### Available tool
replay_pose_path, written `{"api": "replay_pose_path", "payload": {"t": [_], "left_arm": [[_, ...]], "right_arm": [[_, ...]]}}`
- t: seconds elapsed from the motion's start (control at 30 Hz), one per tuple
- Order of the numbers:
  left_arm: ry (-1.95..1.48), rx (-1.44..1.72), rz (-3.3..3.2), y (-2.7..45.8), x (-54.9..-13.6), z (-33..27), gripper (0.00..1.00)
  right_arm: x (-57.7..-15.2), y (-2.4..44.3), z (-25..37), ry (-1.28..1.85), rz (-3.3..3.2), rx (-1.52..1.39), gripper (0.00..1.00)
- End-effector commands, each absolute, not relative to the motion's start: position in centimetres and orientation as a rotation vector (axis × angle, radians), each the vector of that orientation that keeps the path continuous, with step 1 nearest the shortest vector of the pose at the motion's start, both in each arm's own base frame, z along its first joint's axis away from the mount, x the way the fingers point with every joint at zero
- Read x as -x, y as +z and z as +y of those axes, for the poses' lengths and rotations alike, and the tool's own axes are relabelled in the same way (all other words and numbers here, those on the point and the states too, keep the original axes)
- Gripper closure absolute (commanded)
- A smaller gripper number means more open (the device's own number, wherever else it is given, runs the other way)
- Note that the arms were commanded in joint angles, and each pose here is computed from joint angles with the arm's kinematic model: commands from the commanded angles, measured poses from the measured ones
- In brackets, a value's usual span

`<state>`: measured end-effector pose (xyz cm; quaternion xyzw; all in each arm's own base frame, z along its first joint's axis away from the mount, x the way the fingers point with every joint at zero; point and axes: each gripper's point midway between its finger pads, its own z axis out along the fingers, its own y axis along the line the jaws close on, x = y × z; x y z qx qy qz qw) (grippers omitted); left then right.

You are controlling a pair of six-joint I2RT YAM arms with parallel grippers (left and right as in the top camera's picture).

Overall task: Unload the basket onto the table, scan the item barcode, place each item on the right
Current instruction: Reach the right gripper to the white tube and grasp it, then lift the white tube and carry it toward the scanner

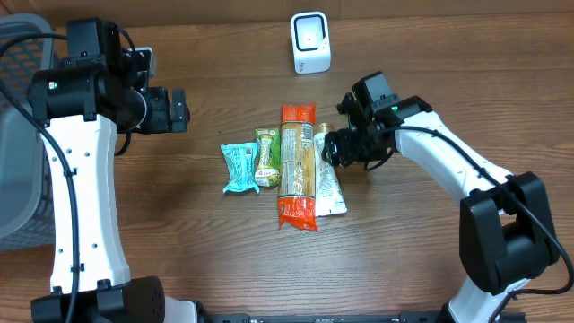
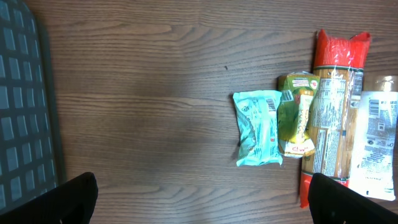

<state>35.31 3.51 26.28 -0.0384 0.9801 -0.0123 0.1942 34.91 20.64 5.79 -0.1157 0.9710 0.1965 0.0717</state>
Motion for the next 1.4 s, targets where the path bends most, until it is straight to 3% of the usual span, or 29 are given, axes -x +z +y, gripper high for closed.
{"api": "replay_pose_path", "payload": {"t": [0.0, 0.33, 0.6, 0.67, 0.73, 0.97, 1.17, 1.37], "left_arm": [[-0.046, 0.084, 2.752, 26.1, -35.4, 3.6, 0.00], [-0.046, 0.084, 2.752, 26.1, -35.4, 3.6, 0.01], [-0.046, 0.084, 2.752, 26.1, -35.4, 3.6, 0.01], [-0.046, 0.084, 2.752, 26.1, -35.4, 3.6, 0.00], [-0.046, 0.083, 2.752, 26.1, -35.4, 3.6, 0.00], [-0.046, 0.084, 2.752, 26.1, -35.4, 3.6, 0.01], [-0.046, 0.084, 2.752, 26.1, -35.4, 3.6, 0.00], [-0.046, 0.084, 2.752, 26.1, -35.4, 3.6, 0.00]], "right_arm": [[-33.1, 3.8, 20.5, 0.607, 2.971, 0.377, 0.15], [-31.4, 1.1, 20.6, 0.610, 2.969, 0.434, 0.16], [-30.3, -0.1, 21.0, 0.617, 2.969, 0.467, 0.27], [-30.1, -0.2, 21.1, 0.637, 2.964, 0.469, 0.38], [-30.1, -0.3, 21.2, 0.643, 2.961, 0.469, 0.55], [-29.9, -0.3, 21.2, 0.658, 2.973, 0.451, 0.95], [-30.3, 1.0, 20.6, 0.685, 3.009, 0.398, 0.96], [-33.4, 6.2, 21.9, 0.988, 2.883, 0.345, 0.96]]}}
